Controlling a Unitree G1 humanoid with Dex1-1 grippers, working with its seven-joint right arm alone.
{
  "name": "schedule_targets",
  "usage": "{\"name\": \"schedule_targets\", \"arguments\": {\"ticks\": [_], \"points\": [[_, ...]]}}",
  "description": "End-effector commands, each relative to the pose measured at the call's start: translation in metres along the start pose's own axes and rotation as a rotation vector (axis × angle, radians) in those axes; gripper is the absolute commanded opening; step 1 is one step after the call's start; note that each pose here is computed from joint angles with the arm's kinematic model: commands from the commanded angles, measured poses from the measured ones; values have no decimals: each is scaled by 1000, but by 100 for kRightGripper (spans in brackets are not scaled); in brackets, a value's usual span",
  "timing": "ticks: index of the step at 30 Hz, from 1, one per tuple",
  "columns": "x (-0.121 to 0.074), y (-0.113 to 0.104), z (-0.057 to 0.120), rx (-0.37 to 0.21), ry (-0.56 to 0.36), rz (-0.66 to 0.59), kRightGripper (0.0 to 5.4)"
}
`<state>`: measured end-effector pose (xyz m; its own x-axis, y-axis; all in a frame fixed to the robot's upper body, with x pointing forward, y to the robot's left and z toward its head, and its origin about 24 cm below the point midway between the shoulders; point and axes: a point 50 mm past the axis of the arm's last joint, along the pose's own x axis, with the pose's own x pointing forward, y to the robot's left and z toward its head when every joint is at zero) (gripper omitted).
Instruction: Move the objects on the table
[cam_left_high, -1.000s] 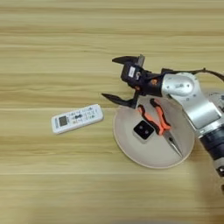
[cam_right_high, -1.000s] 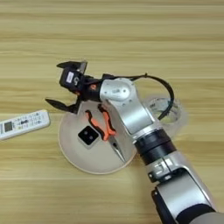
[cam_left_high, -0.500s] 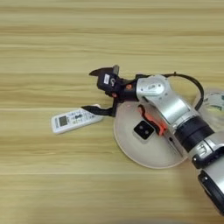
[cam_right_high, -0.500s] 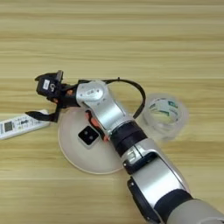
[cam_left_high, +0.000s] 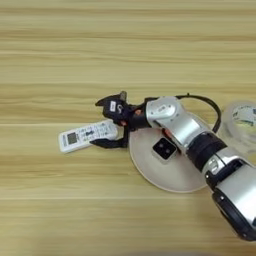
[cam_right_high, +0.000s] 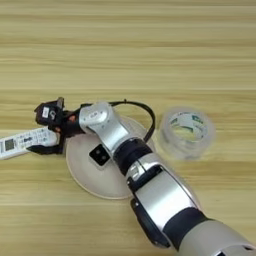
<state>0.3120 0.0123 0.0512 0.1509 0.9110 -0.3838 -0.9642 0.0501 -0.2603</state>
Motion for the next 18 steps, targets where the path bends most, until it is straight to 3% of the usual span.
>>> {"name": "schedule_targets", "arguments": {"ticks": [1,12,18], "points": [[3,-22,31,-86,-48,-54,538],[7,-21,16,10,10,-42,538],[9,-17,10,99,36,-12,538]]}}
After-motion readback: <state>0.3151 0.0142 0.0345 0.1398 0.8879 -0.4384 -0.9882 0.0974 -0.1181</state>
